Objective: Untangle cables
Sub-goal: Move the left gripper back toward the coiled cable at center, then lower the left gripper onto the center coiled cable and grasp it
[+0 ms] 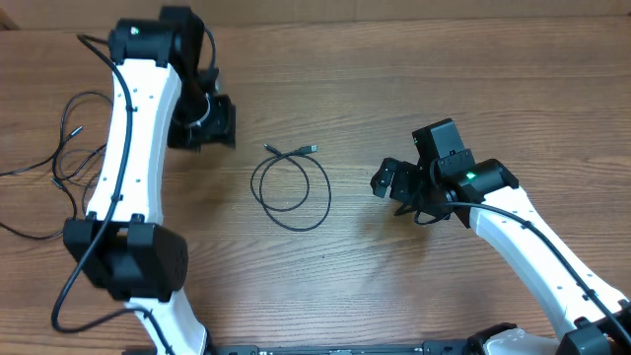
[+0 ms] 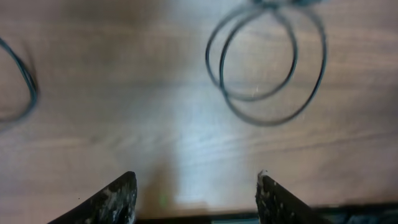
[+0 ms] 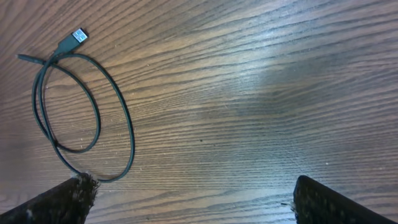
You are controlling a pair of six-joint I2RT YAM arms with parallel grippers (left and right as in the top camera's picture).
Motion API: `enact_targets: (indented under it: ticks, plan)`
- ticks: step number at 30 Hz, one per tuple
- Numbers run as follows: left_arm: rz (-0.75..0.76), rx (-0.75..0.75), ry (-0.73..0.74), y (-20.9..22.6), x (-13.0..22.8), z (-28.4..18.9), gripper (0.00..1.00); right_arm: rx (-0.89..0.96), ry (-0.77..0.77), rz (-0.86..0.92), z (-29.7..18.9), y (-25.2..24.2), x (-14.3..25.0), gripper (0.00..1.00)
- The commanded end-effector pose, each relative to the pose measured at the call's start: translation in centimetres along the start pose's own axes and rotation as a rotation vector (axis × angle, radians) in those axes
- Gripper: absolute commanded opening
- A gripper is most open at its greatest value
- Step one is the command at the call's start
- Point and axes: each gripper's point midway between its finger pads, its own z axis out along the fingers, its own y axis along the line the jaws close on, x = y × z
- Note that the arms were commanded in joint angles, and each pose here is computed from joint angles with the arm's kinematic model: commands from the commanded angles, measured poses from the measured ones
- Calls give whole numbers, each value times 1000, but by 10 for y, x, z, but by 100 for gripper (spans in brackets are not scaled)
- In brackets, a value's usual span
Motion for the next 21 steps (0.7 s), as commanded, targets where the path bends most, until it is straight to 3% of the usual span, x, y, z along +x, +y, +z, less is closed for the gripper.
enact_targets:
  ticks: [1, 6, 12, 18, 21]
  plan:
    - [-28, -3, -24, 2, 37, -17, 61, -12, -15, -3, -4, 3, -3, 100]
    - [-22, -2, -81, 7, 61, -13, 57, -10, -17, -3, -4, 3, -4, 100]
    - [4, 38, -332, 7, 48, 6, 58, -10, -18, -3, -4, 3, -4, 100]
    - [30, 70, -465, 4, 14, 41, 80, -12, -20, -3, -4, 3, -5, 100]
    - [75, 93, -490, -1, -5, 63, 80, -12, -20, -3, -4, 3, -5, 100]
